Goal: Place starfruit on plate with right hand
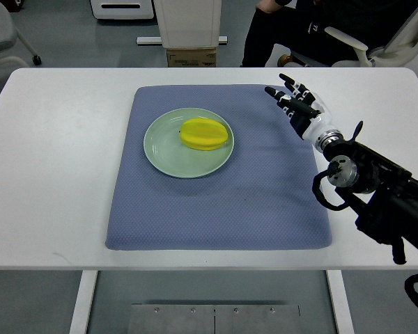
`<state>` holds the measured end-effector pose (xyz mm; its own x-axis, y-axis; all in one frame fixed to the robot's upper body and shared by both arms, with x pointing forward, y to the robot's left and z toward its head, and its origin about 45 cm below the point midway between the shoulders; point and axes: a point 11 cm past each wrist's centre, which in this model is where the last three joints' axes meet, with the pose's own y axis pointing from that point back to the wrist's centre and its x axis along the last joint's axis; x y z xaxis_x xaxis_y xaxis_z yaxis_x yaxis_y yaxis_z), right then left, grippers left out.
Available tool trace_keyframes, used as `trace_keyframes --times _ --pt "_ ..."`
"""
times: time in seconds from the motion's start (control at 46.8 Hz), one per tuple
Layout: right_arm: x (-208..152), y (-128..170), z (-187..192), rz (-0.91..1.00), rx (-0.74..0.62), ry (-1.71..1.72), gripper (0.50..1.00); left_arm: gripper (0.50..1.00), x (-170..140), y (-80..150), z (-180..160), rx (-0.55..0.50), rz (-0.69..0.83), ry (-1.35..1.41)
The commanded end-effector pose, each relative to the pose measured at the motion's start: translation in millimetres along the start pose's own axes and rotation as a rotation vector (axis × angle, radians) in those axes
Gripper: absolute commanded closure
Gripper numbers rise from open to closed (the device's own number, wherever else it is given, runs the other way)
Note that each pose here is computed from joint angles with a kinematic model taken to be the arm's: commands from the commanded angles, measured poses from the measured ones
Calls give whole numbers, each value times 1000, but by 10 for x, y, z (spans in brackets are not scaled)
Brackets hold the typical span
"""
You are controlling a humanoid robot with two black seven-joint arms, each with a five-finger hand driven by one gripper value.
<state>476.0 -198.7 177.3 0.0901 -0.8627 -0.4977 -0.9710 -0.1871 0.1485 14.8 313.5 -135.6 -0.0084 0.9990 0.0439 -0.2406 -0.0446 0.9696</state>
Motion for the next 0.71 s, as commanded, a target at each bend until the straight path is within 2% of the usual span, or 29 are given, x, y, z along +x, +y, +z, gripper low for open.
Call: trace_keyframes --times 0.0,0.449,0.684 --pt "15 2 -38 2 23 -29 500 500 -5 0 1 0 -2 0" --pt "54 25 -69 -30 49 -95 500 500 0 0 1 0 0 0" --pt "319 99 -106 38 81 -156 500 500 0 0 1 0 0 0"
